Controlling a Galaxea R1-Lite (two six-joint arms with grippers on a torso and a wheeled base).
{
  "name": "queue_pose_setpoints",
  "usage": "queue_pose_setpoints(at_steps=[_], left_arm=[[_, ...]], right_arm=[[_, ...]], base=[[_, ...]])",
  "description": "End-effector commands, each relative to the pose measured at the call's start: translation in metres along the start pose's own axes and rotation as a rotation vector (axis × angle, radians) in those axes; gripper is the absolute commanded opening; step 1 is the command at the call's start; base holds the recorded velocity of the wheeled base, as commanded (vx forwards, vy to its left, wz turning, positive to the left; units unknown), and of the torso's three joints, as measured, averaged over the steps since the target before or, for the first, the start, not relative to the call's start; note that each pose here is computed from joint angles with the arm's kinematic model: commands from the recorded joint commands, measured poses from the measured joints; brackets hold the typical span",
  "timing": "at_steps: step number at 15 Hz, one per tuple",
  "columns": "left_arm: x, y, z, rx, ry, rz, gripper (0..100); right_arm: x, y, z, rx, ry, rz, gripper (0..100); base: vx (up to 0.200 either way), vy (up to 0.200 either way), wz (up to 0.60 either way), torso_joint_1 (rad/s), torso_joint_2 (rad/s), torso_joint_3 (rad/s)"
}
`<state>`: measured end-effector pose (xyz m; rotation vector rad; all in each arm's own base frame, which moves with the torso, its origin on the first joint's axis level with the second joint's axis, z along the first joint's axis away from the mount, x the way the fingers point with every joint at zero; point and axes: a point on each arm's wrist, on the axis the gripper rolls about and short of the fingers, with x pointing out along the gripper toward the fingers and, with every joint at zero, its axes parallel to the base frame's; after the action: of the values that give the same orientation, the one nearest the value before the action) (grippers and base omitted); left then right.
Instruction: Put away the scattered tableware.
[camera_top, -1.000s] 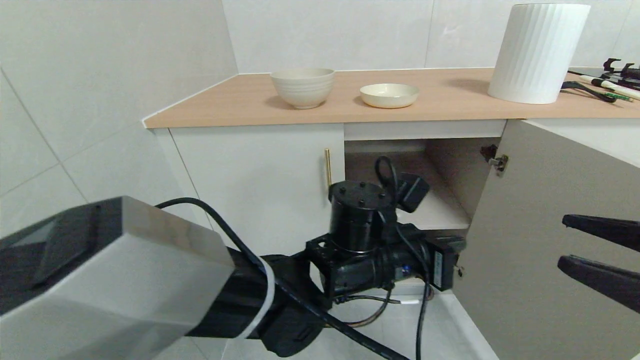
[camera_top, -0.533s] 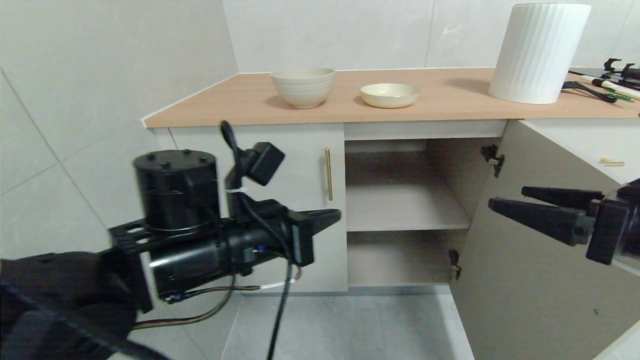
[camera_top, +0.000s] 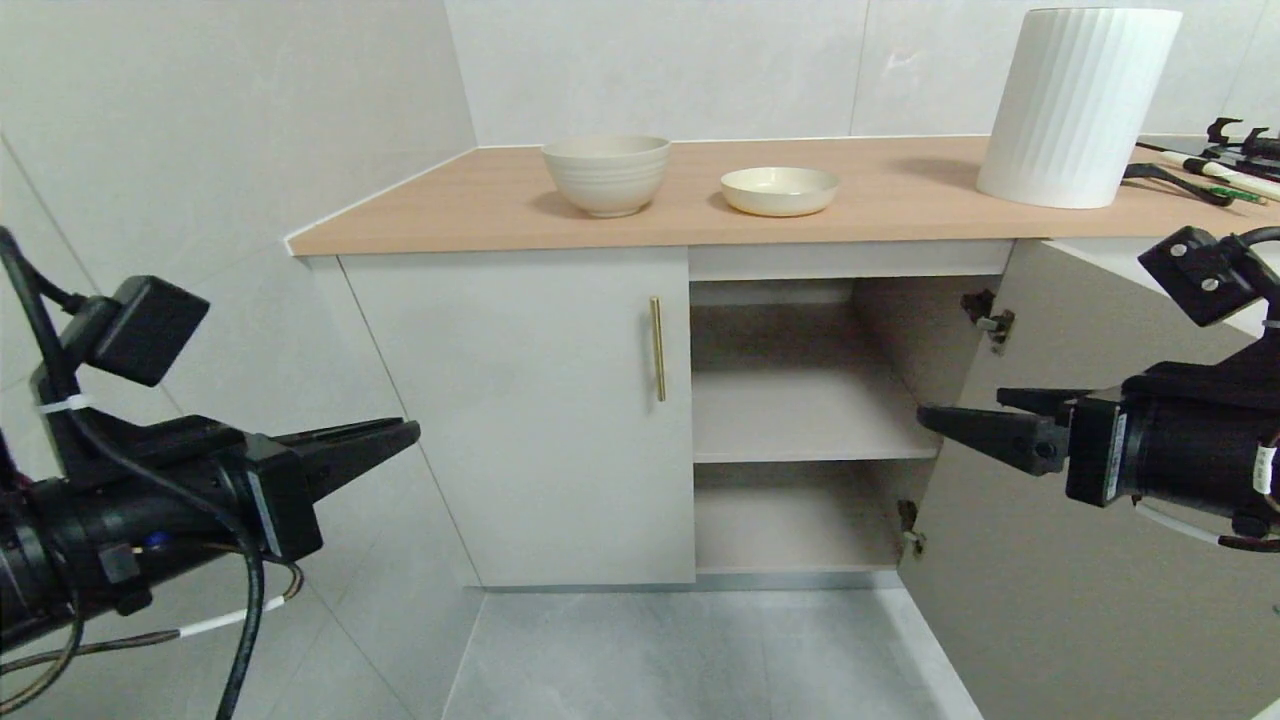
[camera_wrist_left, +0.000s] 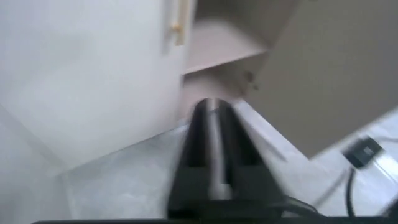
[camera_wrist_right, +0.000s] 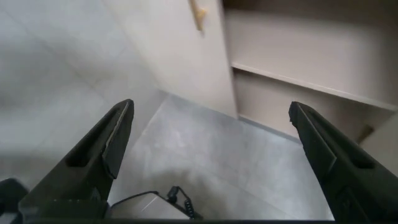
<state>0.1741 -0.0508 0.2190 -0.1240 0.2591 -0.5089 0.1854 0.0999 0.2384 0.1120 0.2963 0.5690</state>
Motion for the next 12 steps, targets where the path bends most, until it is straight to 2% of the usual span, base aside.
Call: queue_pose_setpoints(at_steps=[1,3,6,9,12], left_arm=[[-0.015,0.01,0.006,-0.018,-0.049,0.077,100],[-0.018,0.014,0.017,-0.063,-0.093,0.103,100],[-0.018,0.014,0.016,-0.054,-0.08,0.105,100],[-0.023,0.012,0.017,-0.057,-0.037,0.111,100],[-0.033,0.007,0.023,-0.047,-0.066,0.109,100]], right_arm=[[0.004,-0.001,0.0,0.001,0.006,-0.014,100],[0.006,-0.002,0.0,0.003,0.028,-0.068,100],[0.005,-0.002,0.008,0.005,0.047,-0.136,100],[0.005,-0.002,0.009,0.006,0.045,-0.137,100],[0.005,-0.002,0.008,0.006,0.047,-0.136,100]], base=[[0.0,0.0,0.0,0.0,0.0,0.0],[0.0,0.0,0.0,0.0,0.0,0.0],[0.0,0.0,0.0,0.0,0.0,0.0],[0.0,0.0,0.0,0.0,0.0,0.0],[0.0,0.0,0.0,0.0,0.0,0.0]])
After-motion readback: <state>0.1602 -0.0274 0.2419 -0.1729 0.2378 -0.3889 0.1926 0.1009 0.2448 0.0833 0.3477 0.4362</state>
